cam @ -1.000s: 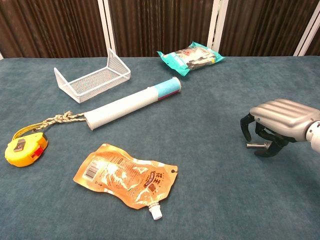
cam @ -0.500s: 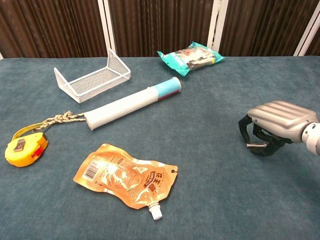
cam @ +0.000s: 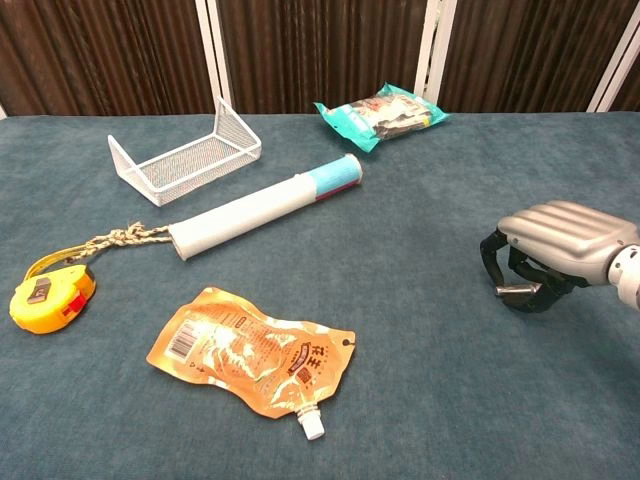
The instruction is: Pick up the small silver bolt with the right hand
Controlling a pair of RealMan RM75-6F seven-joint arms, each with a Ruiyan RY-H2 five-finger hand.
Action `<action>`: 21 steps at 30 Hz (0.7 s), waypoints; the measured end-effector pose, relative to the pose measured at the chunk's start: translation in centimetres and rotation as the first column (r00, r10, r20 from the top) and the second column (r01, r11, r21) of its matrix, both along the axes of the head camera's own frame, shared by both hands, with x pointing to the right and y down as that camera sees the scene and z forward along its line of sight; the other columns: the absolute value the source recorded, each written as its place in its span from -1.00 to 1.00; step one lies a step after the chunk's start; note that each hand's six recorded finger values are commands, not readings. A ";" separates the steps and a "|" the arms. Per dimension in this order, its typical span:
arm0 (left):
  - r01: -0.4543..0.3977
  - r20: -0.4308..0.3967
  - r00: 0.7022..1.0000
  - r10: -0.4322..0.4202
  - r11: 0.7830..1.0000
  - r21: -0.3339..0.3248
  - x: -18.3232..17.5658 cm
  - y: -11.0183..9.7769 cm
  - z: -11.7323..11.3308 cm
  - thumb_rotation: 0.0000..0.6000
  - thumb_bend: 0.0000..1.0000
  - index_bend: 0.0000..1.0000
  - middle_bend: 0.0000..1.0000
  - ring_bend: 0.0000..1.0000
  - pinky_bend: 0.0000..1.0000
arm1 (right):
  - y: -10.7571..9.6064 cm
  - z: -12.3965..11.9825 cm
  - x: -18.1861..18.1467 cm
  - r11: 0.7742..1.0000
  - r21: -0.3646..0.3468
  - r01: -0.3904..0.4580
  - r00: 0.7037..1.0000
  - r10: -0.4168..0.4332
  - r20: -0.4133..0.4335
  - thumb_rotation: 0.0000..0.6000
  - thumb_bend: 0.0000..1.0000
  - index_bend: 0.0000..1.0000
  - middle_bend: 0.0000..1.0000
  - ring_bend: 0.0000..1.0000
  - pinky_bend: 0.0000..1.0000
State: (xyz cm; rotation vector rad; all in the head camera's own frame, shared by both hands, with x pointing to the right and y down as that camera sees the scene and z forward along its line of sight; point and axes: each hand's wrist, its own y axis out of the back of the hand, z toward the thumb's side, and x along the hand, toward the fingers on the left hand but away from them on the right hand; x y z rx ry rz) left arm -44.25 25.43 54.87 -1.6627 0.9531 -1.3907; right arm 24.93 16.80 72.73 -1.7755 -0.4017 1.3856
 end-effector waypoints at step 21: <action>-0.008 0.009 1.000 0.008 1.000 -0.004 0.1 0.1 0.2 1.00 -0.26 -0.46 -0.71 -0.52 -0.16 | -0.1 -2.9 0.5 0.992 -0.048 -0.115 0.963 0.123 0.241 1.00 -0.06 0.62 1.00 1.00 0.97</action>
